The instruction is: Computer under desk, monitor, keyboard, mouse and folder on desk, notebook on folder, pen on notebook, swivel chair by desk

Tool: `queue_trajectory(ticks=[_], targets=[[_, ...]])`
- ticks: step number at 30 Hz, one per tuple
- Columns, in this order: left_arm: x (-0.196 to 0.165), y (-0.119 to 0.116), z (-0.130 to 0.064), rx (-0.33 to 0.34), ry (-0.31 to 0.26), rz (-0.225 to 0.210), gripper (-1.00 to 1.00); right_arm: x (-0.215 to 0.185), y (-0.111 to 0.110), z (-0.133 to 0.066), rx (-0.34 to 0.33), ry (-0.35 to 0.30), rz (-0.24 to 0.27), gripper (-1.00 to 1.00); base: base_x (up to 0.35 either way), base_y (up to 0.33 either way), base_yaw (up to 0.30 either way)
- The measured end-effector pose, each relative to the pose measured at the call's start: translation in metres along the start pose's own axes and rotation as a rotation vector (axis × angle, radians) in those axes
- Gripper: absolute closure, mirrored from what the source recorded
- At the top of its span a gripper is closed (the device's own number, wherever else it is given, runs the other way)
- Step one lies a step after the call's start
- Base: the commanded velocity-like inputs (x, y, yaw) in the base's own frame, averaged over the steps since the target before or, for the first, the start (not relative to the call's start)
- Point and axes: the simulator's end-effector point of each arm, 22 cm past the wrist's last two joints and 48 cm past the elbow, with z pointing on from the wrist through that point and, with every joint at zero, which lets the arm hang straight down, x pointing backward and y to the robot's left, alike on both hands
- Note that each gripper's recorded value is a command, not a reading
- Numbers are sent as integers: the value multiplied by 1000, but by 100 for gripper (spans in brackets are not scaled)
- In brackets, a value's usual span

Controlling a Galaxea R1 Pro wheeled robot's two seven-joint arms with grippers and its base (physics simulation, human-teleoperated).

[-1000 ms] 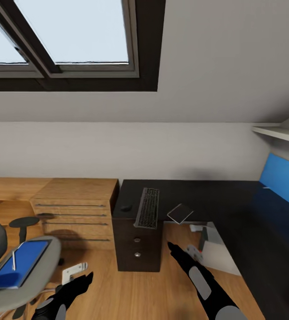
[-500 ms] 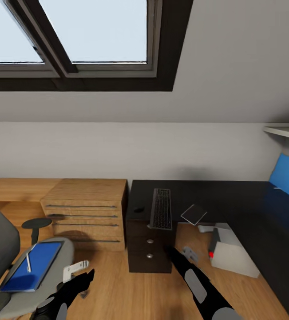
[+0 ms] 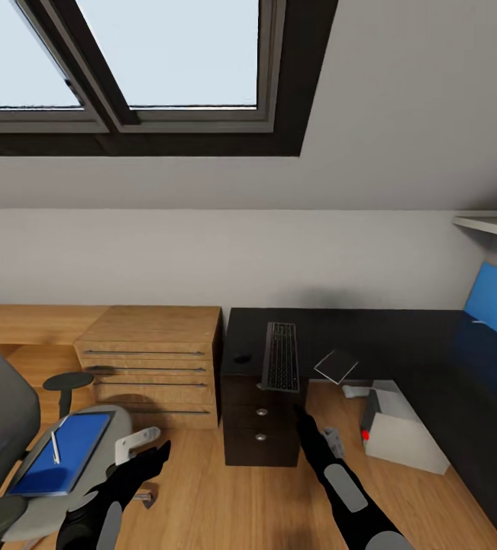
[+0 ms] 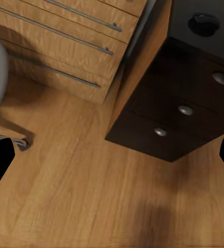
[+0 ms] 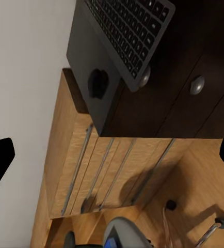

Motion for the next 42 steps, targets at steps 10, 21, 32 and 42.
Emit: queue_trajectory(ticks=[10, 21, 32, 42], targets=[[5, 0, 7, -1, 8, 6, -100, -4, -3, 6, -11, -10, 0, -100, 0, 0, 0], [10, -2, 16, 5, 9, 13, -100, -10, -13, 13, -5, -19, -5, -100, 0, 0, 0], [18, 2, 21, 2, 9, 14, -100, -16, -18, 20, -11, -50, -17, -100, 0, 0, 0], [28, 7, 26, -2, 10, 14, -100, -17, -26, 26, -9, -58, -19, -100, 0, 0, 0]])
